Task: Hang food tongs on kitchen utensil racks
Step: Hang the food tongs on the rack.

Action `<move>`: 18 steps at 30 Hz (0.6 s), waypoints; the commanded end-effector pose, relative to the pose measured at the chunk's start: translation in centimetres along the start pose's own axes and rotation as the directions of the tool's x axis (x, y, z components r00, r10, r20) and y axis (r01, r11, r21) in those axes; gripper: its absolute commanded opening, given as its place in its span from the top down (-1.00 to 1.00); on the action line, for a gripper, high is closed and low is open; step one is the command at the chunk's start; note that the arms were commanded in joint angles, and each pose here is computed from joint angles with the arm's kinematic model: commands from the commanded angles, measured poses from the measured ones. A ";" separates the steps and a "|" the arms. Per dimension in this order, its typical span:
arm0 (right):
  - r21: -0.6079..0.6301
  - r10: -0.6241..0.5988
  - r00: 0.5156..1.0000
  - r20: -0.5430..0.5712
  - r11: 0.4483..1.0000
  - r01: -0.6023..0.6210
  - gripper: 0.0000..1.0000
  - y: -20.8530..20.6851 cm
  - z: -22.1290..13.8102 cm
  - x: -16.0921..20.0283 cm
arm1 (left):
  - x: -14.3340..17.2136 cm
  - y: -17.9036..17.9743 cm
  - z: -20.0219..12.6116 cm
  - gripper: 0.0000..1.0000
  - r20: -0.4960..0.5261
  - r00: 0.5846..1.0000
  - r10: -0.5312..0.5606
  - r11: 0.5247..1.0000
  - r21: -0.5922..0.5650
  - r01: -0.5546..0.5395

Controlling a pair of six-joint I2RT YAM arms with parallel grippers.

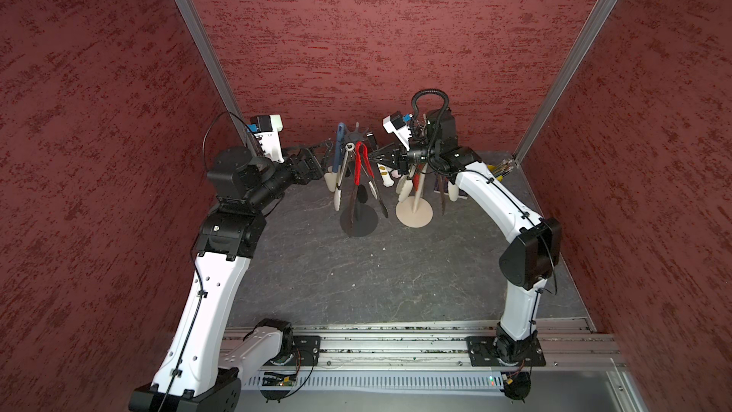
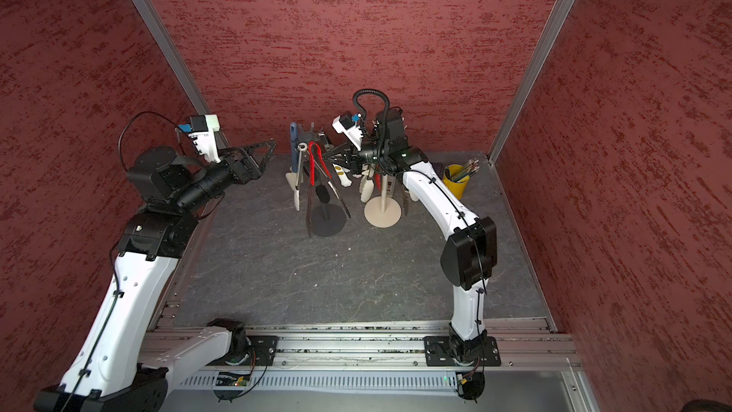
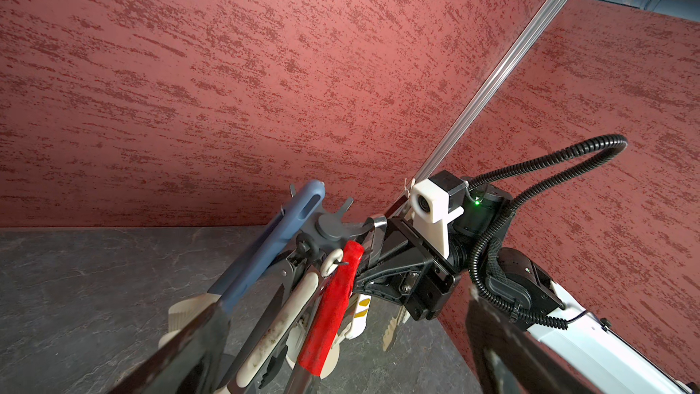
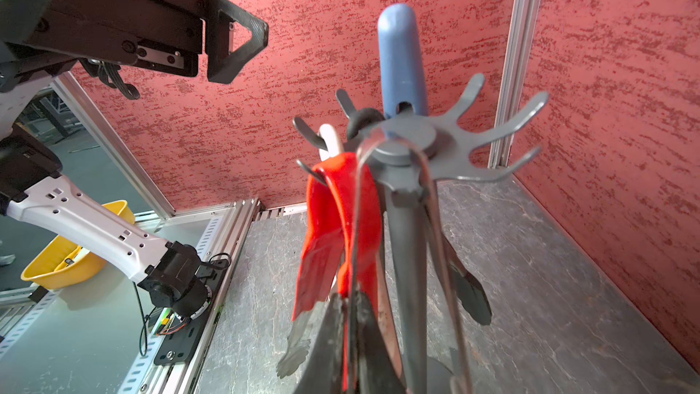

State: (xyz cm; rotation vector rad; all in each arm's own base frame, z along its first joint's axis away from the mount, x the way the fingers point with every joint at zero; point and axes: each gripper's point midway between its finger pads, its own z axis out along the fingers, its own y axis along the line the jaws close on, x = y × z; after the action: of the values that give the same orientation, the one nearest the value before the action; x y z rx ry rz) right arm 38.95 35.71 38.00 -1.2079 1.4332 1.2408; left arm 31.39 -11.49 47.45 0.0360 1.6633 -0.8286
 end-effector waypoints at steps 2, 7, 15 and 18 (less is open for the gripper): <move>0.013 0.008 0.998 -0.062 1.000 -0.007 1.00 -0.8 0.6 1.5 | -0.2 0.1 0.2 -0.99 0.009 1.000 -0.005 1.000 0.011 0.005; 0.030 -0.002 0.994 -0.109 1.000 0.006 1.00 -1.2 1.1 1.9 | 0.0 0.2 0.3 -0.99 0.007 1.000 -0.013 1.000 0.011 0.013; 0.041 0.011 0.989 -0.148 0.999 -0.005 1.00 -1.4 1.4 2.6 | 0.2 0.2 0.4 -0.99 0.005 1.000 -0.025 1.000 0.013 0.025; 0.047 -0.016 0.993 -0.121 0.999 0.022 0.55 -1.1 1.1 1.1 | 0.2 0.4 0.3 -1.00 0.008 1.000 -0.027 1.000 0.003 0.027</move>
State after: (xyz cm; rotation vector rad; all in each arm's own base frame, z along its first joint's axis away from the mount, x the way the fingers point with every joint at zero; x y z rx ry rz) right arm 40.15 36.50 36.08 -1.2657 1.5444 1.1454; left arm 31.90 -11.58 46.44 0.0116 1.6869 -0.8468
